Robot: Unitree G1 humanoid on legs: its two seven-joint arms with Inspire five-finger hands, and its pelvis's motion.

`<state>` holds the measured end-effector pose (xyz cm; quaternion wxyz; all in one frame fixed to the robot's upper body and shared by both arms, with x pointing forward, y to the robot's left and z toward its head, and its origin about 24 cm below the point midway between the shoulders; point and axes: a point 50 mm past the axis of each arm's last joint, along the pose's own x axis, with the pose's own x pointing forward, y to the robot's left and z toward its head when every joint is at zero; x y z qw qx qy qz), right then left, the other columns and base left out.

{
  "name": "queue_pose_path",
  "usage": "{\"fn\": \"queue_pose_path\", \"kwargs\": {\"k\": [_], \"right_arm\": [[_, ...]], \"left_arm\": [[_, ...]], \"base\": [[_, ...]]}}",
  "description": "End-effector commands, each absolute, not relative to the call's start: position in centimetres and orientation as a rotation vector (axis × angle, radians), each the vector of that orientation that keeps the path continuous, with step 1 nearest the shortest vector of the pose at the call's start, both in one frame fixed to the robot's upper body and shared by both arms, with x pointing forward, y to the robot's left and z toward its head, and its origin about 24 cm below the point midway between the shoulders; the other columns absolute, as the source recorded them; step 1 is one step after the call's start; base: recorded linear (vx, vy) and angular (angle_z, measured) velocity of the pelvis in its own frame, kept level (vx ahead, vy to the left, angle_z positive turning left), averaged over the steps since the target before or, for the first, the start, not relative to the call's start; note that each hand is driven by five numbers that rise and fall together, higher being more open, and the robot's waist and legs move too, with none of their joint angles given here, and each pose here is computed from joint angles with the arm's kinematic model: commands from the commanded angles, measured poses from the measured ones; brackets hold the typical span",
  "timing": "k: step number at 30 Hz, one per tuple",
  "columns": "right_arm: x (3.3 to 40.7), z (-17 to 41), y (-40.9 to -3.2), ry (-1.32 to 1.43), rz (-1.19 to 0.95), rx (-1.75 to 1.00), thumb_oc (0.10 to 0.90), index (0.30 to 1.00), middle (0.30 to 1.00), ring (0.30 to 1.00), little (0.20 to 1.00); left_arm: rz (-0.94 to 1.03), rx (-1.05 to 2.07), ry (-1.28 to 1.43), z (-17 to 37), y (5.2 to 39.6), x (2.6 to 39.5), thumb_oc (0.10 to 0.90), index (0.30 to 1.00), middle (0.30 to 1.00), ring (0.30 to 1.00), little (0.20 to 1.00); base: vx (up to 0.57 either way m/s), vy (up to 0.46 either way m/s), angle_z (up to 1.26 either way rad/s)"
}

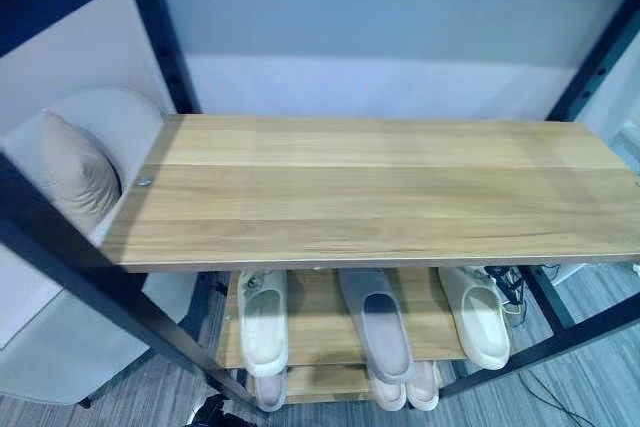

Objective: Arrange the slippers neatly on the shoe rack.

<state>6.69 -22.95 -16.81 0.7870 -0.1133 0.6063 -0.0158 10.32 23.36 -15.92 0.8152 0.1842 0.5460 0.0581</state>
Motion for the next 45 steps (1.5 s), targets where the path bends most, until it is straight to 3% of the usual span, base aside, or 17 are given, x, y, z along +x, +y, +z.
{"fn": "queue_pose_path", "kwargs": {"k": [1,6,13,19,26,31,39,45], "right_arm": [[9.1,-16.4,-22.4,1.226,0.035,-0.282,0.8,0.9,0.9,0.9,0.9],[12.4,-15.7,-21.5,1.13,0.081,-0.31,0.8,0.9,0.9,0.9,0.9],[11.8,-15.9,-21.1,1.138,0.132,-0.334,0.8,0.9,0.9,0.9,0.9],[12.9,-15.4,-21.9,1.117,0.189,-0.459,0.8,0.9,0.9,0.9,0.9],[12.4,-15.5,-22.2,1.129,0.172,-0.458,0.8,0.9,0.9,0.9,0.9],[12.7,-15.4,-21.9,1.106,0.162,-0.429,0.8,0.9,0.9,0.9,0.9],[18.6,-12.9,-19.6,0.849,0.238,-0.481,0.8,0.9,0.9,0.9,0.9],[21.0,-11.3,-17.7,0.714,0.311,-0.498,0.8,0.9,0.9,0.9,0.9]], "left_arm": [[0.088,0.457,1.118,-15.4,24.0,11.5,0.8,0.9,0.9,0.9,0.9],[0.08,0.508,1.069,-14.7,24.8,13.3,0.8,0.9,0.9,0.9,0.9],[0.097,0.488,1.103,-14.8,25.7,12.2,0.8,0.9,0.9,0.9,0.9],[0.069,0.502,1.059,-14.5,24.7,13.8,0.8,0.9,0.9,0.9,0.9],[0.058,0.471,1.164,-15.7,23.9,10.8,0.8,0.9,0.9,0.9,0.9],[0.046,0.474,1.167,-15.8,23.8,10.7,0.8,0.9,0.9,0.9,0.9],[-0.026,0.53,1.107,-15.4,23.1,12.3,0.8,0.9,0.9,0.9,0.9],[-0.092,0.571,1.03,-15.0,21.8,14.1,0.8,0.9,0.9,0.9,0.9]], "base": [[-0.1,0.074,-0.02],[-0.29,0.066,-0.06],[-0.21,-0.066,-0.02],[-0.27,-0.086,0.37],[-0.08,0.106,0.21],[0.03,0.112,0.11],[-0.01,0.102,-0.13],[-0.02,0.043,-0.08]]}}
